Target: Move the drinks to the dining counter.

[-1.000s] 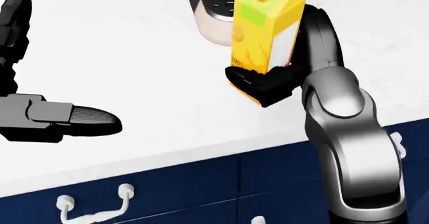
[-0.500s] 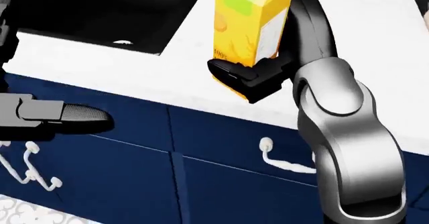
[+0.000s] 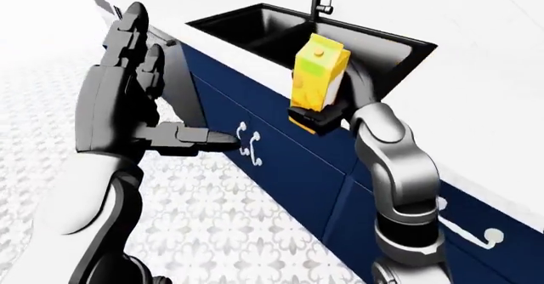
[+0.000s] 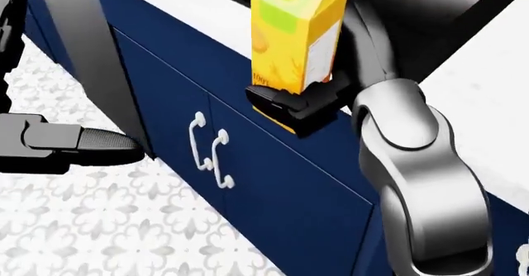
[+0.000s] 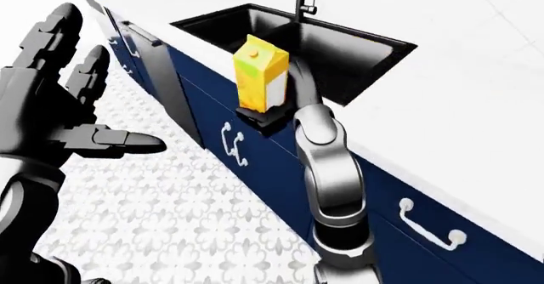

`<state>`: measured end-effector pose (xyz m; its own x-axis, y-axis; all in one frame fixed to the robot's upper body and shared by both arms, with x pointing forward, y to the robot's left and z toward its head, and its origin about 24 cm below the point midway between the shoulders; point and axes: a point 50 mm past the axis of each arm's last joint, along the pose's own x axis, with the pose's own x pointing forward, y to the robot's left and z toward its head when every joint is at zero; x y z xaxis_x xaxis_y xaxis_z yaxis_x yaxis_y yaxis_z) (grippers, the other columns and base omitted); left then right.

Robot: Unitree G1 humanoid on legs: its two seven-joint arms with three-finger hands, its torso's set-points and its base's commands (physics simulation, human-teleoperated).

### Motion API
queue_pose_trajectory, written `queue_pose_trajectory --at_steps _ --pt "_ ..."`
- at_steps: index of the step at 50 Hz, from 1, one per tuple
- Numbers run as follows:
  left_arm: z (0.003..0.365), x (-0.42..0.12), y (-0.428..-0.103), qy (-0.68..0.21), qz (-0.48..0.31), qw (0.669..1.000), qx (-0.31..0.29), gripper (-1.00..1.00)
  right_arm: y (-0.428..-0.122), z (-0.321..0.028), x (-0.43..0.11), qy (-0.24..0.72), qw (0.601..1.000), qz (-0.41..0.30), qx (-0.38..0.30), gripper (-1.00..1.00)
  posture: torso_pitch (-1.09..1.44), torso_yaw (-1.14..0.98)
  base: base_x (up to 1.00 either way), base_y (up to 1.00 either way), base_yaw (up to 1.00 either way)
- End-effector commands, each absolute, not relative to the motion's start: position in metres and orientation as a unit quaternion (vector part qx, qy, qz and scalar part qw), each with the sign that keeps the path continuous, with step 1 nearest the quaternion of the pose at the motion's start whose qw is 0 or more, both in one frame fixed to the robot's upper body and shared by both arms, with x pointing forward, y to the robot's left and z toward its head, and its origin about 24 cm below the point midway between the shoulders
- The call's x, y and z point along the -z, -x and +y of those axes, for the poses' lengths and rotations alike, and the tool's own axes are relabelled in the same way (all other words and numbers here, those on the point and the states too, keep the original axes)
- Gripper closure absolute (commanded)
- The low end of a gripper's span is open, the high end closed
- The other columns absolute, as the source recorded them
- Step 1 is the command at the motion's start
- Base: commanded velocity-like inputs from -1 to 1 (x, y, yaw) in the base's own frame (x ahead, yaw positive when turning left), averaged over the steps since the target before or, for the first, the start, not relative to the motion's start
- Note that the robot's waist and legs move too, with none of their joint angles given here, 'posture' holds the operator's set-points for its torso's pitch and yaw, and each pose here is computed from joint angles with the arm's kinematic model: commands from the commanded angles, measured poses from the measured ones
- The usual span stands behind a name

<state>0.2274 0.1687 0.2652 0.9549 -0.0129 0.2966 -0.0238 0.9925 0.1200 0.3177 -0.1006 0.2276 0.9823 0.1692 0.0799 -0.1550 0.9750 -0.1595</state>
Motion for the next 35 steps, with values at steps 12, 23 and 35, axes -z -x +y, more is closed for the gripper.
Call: queue_pose_trajectory --at_steps 12,23,35 --pt "0.1677 -0.2744 -0.2228 -0.063 -0.18 0.982 -0.001 -1.0 -0.308 -0.1073 -0.2606 0.073 0.986 -0.138 -0.056 1.0 0.0 0.0 0.0 0.0 1.0" --pt "0.1665 -0.2729 -0.222 -0.062 -0.18 0.982 0.001 -1.0 -0.3081 -0.108 -0.26 0.072 0.986 -0.138 -0.055 1.0 0.0 0.0 0.0 0.0 1.0" --pt "0.1676 -0.2695 -0.2213 -0.061 -0.177 0.982 0.0 -1.0 -0.3092 -0.1071 -0.2562 0.062 0.987 -0.136 -0.06 1.0 0.0 0.0 0.0 0.0 1.0"
